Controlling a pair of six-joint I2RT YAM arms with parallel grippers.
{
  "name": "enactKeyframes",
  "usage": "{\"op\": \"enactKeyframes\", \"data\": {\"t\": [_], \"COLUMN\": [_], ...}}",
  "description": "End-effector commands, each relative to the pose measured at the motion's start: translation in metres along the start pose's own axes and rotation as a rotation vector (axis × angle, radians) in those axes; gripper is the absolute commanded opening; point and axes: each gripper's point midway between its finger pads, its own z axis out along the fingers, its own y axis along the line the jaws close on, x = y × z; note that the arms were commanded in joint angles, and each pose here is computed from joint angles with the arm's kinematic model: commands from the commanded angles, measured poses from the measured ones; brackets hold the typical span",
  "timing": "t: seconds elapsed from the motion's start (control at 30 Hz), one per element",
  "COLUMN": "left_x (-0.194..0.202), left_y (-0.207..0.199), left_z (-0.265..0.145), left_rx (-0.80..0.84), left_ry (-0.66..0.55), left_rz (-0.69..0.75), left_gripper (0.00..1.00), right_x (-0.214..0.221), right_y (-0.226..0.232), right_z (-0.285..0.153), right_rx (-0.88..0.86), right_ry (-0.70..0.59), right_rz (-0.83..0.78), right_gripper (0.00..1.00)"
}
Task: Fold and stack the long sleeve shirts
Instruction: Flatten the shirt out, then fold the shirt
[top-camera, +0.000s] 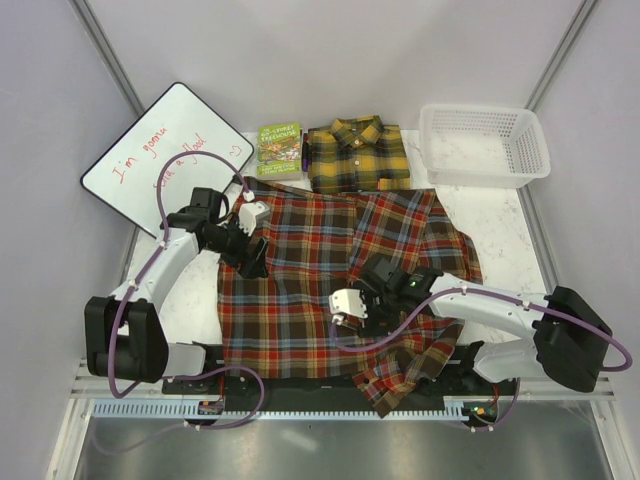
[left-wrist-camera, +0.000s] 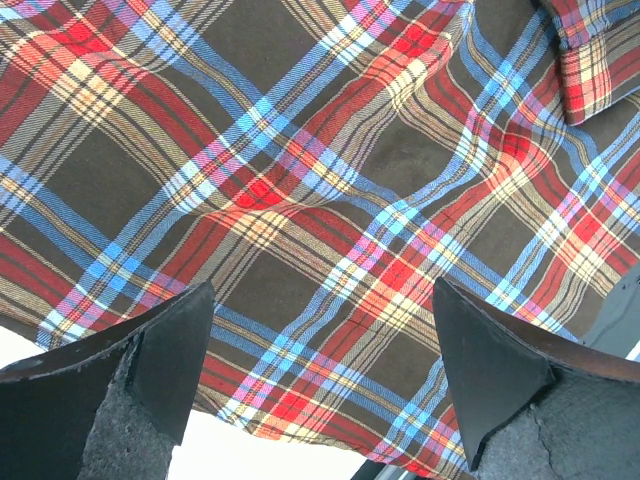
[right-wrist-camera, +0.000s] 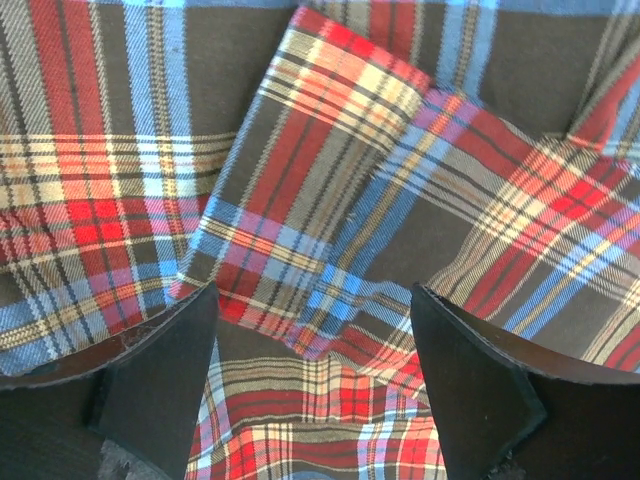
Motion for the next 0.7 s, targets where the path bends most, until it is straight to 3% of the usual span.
{"op": "enactKeyframes", "data": {"t": [0.0,0.43,0.6,0.67], "left_x": [-0.009,-0.003,-0.004,-0.005], "left_y": [-0.005,-0.011,-0.008,-0.008], "left_z": [-0.005,0.001,0.0,-0.001], "left_rx": [0.008,0.054,0.04,0.036], "left_ry": [-0.046,-0.027,-0.027,-0.03], "left_rz": [-0.014,-0.048,-0.047,-0.046], "left_gripper": [0.97,0.97,0.97,0.97], "right_x": [0.002,0.013,0.008,0.003], "right_y": [0.01,0.013,0.001,-0.004], "right_z": [0.004,0.009,0.012,0.01], "right_rx": [-0.01,0.038,0.1,0.12], "right_ry": [0.022,0.05,0.041,0.031], "right_rz": [-0.074,-0.116,-0.094,-0.086], "right_gripper": [0.86,0.88,0.78,0.66]}}
